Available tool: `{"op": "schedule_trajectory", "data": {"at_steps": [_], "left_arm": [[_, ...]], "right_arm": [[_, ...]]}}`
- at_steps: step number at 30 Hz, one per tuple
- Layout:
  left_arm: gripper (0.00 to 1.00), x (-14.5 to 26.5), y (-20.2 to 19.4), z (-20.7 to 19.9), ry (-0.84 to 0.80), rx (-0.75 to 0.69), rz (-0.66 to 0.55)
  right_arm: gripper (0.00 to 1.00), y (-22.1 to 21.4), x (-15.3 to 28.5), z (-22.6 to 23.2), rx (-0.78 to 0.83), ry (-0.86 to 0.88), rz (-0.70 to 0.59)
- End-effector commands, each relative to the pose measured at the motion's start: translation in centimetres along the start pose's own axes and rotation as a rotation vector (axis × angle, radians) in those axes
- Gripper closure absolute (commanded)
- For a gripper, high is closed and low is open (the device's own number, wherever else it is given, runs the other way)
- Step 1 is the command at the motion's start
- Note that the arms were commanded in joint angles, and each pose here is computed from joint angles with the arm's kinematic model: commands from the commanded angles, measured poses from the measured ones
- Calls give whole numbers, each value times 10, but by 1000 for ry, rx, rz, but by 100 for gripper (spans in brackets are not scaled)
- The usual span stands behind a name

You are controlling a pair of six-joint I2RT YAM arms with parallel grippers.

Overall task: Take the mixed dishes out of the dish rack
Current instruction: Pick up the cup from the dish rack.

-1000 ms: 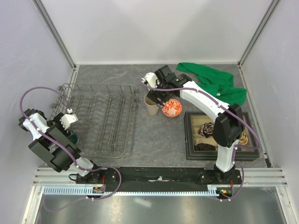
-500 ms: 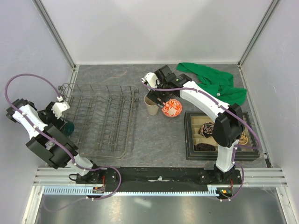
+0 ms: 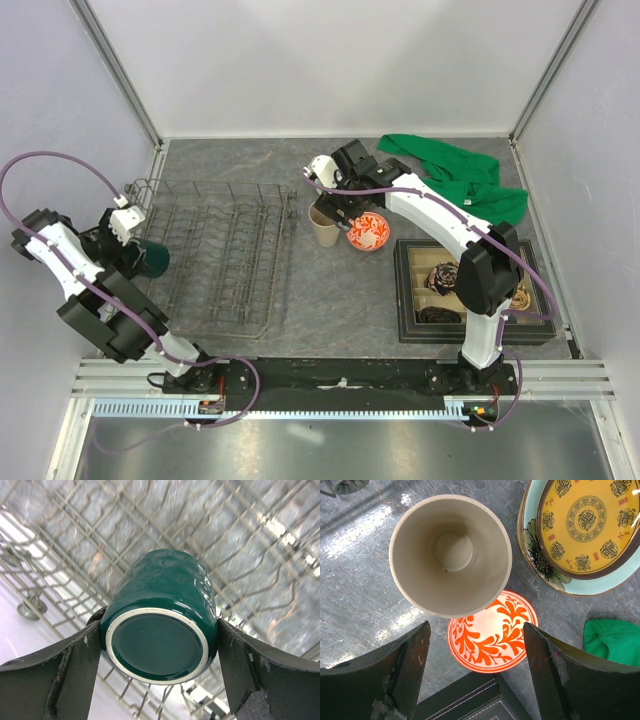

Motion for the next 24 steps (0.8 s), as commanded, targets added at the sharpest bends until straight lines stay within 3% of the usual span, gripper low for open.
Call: {"op": "schedule_trajectory", "data": {"at_steps": [1,16,24], "left_arm": [[98,8,59,-27,-10,134,-211],[98,4,141,-9,-52,278,-457],[99,17,196,-1,-106,360,-648]], "right_arm": [[18,15,12,2,-16,13,-77],[17,51,55,1,-52,32,-224],[17,72,79,1,-97,87,-327]]}}
Point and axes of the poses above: each gripper's point midway between its finger pads, its own x axis back along the fingers, its own z axis along the line the jaws close on, y = z × x, the point moved 5 cm from there along x, back along the fingers, and after that the axes turned 15 degrees about -x, right-handed, at the moved point
